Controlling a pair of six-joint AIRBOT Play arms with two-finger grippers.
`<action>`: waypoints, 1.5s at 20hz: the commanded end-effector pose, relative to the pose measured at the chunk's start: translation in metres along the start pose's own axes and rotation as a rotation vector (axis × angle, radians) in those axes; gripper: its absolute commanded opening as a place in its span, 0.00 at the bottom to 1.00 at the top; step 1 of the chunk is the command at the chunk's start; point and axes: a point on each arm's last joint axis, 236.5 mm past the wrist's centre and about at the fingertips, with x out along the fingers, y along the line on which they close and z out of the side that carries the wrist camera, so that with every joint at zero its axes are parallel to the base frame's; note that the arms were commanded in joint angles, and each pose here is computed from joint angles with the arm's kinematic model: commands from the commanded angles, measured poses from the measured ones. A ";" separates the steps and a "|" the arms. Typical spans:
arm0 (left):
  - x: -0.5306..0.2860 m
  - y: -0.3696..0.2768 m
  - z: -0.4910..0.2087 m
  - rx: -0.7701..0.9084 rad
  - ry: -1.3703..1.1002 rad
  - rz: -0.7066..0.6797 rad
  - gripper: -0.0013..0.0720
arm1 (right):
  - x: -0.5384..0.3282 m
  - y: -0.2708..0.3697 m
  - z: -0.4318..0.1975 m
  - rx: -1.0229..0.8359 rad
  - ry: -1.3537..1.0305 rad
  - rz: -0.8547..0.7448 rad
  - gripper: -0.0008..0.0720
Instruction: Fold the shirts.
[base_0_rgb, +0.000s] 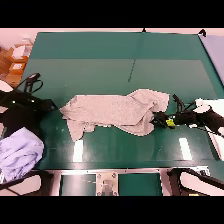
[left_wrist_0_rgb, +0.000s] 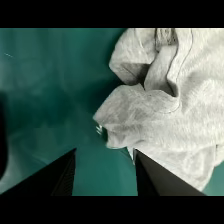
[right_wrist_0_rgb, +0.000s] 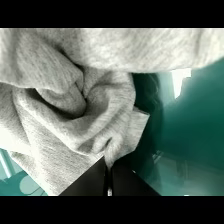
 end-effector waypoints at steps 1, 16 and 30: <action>0.031 -0.011 -0.023 -0.032 0.099 -0.144 0.63 | 0.000 0.003 0.002 0.005 -0.006 0.010 0.03; 0.061 -0.036 -0.013 -0.015 0.103 -0.222 0.04 | 0.000 0.005 0.002 0.010 -0.009 0.020 0.03; -0.475 -0.324 0.050 0.693 -1.285 -0.040 0.04 | -0.450 0.312 0.021 -0.751 -1.105 0.146 0.03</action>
